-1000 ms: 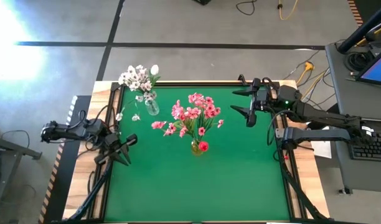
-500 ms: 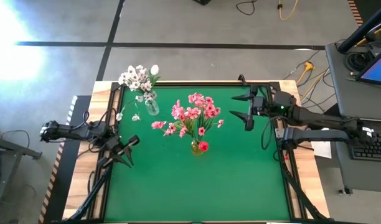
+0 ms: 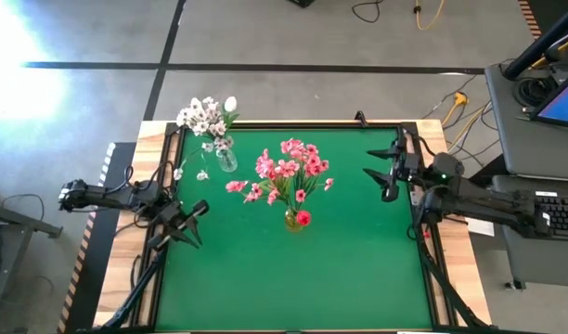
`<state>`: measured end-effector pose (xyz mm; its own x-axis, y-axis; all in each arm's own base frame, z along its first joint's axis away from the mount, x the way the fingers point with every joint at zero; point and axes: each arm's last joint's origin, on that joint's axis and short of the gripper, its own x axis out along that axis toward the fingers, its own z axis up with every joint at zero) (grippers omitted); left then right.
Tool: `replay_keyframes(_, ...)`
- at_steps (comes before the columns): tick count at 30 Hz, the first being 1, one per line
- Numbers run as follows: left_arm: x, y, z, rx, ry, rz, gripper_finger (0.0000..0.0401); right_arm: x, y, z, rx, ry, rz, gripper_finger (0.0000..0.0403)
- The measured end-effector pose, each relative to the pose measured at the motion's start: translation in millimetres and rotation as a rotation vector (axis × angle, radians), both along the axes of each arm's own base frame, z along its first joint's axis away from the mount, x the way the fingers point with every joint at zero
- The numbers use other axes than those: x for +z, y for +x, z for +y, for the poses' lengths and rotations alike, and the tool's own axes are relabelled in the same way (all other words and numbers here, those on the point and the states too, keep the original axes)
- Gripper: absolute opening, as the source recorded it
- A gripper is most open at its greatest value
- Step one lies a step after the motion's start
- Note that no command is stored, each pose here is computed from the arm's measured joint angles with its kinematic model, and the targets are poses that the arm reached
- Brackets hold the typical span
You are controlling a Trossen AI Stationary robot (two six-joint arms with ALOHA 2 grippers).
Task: Sort flowers into vase by color
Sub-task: Return to Home Position
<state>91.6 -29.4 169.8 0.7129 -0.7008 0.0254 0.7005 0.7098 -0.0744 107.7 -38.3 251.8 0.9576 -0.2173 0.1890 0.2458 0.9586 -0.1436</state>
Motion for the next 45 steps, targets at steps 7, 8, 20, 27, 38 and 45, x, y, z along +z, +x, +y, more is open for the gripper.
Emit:
replay_keyframes(7,-0.1,0.3,0.2,0.011,-0.022,0.022,0.0036,-35.7,-8.9,3.5,0.004,-0.005,-0.063,0.0237)
replay_keyframes(8,-0.1,0.3,0.2,0.011,-0.022,0.022,0.0036,-39.1,-10.4,4.1,0.002,-0.011,-0.070,0.0236)
replay_keyframes(20,-0.9,0.9,0.2,0.010,-0.116,0.125,0.0036,-50.9,-20.7,7.7,-0.011,-0.003,-0.097,0.0230)
replay_keyframes(27,-1.5,2.8,1.6,0.079,-0.064,0.081,0.0036,-68.4,-16.6,5.9,-0.029,-0.018,0.025,0.0231)
replay_keyframes(38,-1.4,4.1,2.2,0.110,-0.031,0.068,0.0036,-72.0,-16.0,5.6,-0.016,0.082,0.040,0.0231)
replay_keyframes(45,-0.9,4.0,2.2,0.109,-0.032,0.064,0.0036,-73.3,-15.8,5.5,-0.016,0.088,0.051,0.0231)
